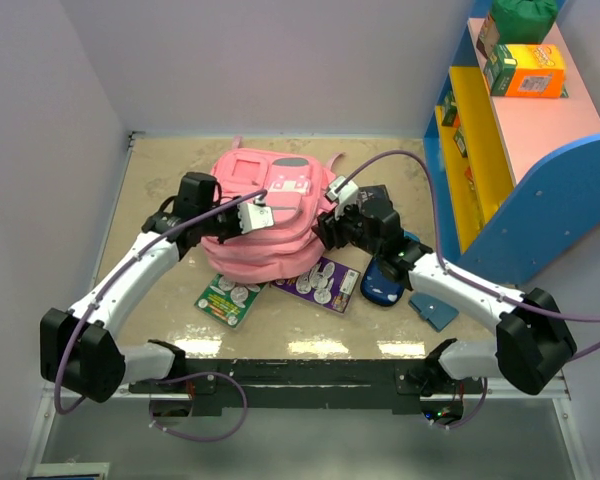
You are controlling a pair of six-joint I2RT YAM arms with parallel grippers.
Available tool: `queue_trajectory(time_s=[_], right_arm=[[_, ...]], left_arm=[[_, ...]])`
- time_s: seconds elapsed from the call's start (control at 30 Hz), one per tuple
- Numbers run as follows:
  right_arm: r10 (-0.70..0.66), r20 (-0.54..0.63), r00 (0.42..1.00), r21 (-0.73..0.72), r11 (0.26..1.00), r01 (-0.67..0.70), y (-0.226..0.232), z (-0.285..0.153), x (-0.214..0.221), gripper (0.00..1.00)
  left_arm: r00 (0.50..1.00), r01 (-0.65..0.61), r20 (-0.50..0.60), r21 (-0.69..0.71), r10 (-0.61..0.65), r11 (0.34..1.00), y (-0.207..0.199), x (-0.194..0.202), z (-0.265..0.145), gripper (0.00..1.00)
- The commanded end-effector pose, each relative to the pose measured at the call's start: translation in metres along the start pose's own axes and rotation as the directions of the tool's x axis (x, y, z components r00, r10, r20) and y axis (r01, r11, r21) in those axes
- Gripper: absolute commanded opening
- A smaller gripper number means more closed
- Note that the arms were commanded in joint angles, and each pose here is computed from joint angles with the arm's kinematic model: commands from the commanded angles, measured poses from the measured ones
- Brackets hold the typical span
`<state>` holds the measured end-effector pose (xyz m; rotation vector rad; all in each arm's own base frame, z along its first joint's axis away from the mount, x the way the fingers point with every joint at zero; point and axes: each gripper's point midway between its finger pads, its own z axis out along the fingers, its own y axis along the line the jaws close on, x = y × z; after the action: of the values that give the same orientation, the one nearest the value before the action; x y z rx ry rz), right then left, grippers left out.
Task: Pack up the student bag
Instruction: Unzip the student bag at the center of the board.
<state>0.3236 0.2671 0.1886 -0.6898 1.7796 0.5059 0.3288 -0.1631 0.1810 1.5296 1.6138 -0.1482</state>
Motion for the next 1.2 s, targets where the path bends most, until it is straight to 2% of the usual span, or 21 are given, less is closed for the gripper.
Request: queue_trajectory(time_s=[0.0, 0.13, 0.6, 0.9, 1.17], right_arm=[[-0.071, 0.112, 0.991, -0.128, 0.988, 0.086, 0.022, -0.002, -0.022, 0.55], [-0.092, 0.129, 0.987, -0.127, 0.986, 0.109, 0.022, -0.002, -0.021, 0.58], [-0.084, 0.101, 0.991, -0.225, 0.969, 0.105, 0.037, 0.024, -0.011, 0.57], [-0.086, 0.132, 0.987, -0.220, 0.969, 0.114, 0.029, 0.018, -0.033, 0.57], [-0.072, 0.103, 0.992, -0.284, 0.954, 0.099, 0.039, 0.031, -0.021, 0.57]], left_arm=[[0.986, -0.031, 0.162, 0.015, 0.028, 0.999, -0.006, -0.040, -0.024, 0.00], [0.987, -0.003, 0.161, 0.026, -0.001, 1.000, -0.010, -0.039, -0.027, 0.00], [0.991, 0.009, 0.135, 0.043, -0.015, 0.999, -0.017, -0.029, -0.027, 0.00], [0.993, 0.007, 0.114, 0.049, -0.012, 0.999, -0.025, -0.020, -0.027, 0.00], [0.993, 0.010, 0.117, 0.048, -0.015, 0.999, -0.024, -0.022, -0.029, 0.00]])
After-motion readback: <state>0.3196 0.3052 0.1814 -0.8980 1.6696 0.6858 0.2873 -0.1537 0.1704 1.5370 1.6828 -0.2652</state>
